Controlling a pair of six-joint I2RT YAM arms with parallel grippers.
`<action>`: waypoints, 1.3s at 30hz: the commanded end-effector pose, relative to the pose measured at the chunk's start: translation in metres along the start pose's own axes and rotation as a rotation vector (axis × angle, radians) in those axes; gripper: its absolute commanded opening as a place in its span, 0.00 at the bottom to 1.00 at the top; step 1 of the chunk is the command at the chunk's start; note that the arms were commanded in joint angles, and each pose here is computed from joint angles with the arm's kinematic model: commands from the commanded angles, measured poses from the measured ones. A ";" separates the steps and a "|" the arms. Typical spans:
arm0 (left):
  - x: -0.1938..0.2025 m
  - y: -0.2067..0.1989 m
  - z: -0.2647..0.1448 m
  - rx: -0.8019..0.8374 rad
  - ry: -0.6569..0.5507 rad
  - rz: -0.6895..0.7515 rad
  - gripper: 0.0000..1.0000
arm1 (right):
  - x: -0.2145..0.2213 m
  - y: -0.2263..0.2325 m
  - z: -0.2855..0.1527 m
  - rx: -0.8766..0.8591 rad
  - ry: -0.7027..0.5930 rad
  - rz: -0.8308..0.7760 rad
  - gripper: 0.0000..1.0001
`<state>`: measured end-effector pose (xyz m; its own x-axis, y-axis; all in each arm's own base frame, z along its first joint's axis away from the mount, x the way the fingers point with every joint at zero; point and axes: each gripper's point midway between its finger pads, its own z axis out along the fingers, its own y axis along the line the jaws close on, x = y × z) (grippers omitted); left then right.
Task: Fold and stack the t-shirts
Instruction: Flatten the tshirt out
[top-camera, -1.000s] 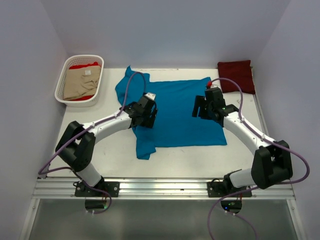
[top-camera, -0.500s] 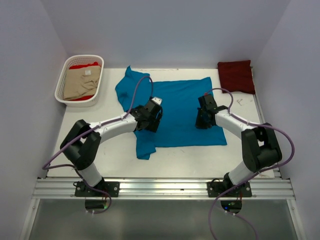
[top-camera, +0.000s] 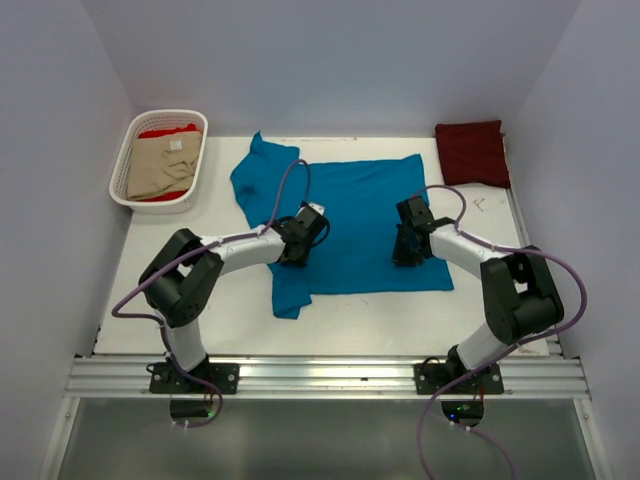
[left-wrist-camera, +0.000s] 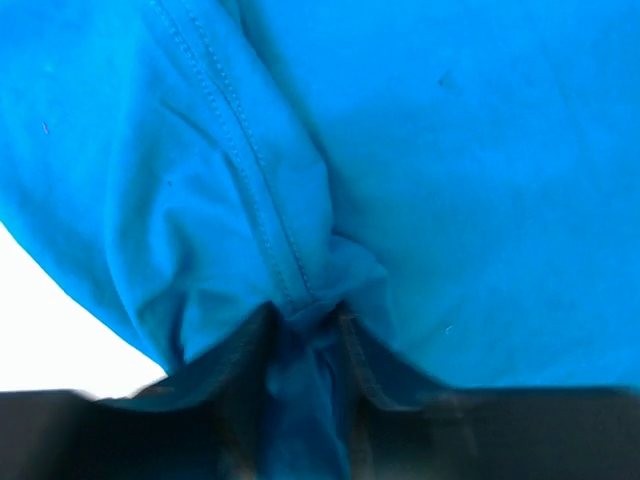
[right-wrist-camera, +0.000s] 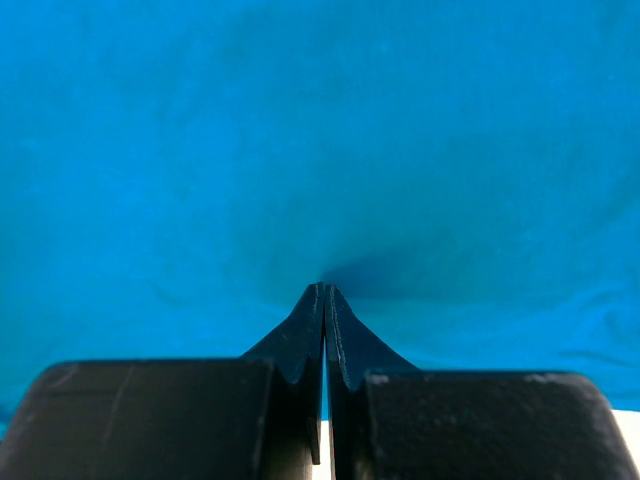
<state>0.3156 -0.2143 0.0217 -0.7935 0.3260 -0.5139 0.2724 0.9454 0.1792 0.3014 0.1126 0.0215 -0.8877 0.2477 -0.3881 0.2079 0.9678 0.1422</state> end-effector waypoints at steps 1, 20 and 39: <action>-0.013 0.003 -0.008 -0.018 -0.044 -0.046 0.29 | -0.003 -0.004 0.000 0.018 -0.025 0.009 0.00; 0.041 0.064 -0.066 -0.165 -0.064 -0.219 0.00 | 0.000 -0.007 0.005 0.035 -0.014 0.001 0.00; -0.047 -0.036 -0.050 0.292 -0.283 -0.003 0.00 | 0.009 -0.007 0.017 0.032 0.025 -0.007 0.00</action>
<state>0.2979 -0.2319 0.0713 -0.6793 0.2663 -0.6838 0.3701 0.9290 -0.0059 0.2972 0.1080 0.0133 -0.8921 0.2449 -0.3798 0.2160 0.9693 0.1176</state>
